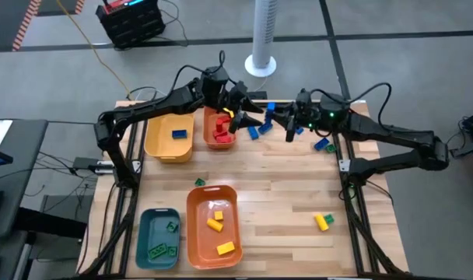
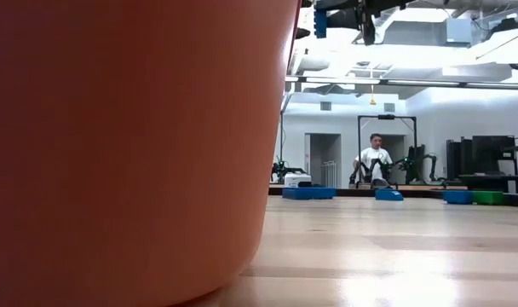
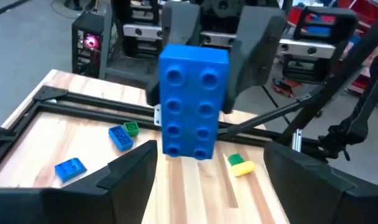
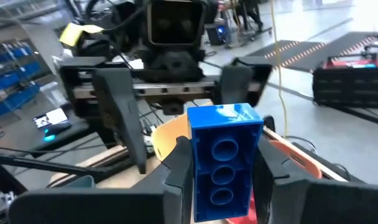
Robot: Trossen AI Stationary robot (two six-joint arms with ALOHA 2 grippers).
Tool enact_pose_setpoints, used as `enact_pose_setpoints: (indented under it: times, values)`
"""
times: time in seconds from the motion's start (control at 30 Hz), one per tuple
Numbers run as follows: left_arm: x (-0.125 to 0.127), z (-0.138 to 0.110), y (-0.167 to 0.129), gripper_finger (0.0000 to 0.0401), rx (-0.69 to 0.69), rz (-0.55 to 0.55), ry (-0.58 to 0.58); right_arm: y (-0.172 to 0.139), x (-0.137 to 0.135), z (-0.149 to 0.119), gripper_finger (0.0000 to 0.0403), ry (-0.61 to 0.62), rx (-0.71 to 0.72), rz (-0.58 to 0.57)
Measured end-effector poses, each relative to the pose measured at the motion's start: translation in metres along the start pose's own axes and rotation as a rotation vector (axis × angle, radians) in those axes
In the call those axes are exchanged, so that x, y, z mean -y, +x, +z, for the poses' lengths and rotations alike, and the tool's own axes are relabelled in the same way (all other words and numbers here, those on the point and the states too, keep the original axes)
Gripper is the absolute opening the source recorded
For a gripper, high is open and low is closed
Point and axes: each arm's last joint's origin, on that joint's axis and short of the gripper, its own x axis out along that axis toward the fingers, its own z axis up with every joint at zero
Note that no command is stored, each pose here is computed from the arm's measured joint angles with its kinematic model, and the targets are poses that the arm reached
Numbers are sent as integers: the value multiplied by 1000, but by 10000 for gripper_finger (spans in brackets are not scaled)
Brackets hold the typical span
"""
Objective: Sort blocks
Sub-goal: Put the blue game piece into the yellow bin
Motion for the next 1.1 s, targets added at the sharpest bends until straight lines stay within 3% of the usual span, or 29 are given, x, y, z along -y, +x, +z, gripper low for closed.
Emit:
enact_pose_setpoints:
  times: [0.5, 0.6, 0.73, 0.8, 0.93, 1.1]
  values:
    - [13, -1, 10, 294, 13, 78, 35, 23, -19, -6, 103, -8, 63, 101]
    - [13, -1, 10, 263, 8, 73, 34, 21, -20, -5, 103, -9, 73, 108]
    - [14, -2, 10, 176, 6, 67, 68, 21, -21, -6, 109, -8, 66, 108]
    - [14, -1, 11, 126, 7, 63, 65, 21, -21, -6, 123, -7, 60, 105]
    - [12, -3, 10, 127, -9, 73, 28, 17, -17, -10, 185, -5, -3, 78]
    - [4, -5, -11, 127, -96, 180, -44, -7, -5, -3, 283, -12, -48, 20]
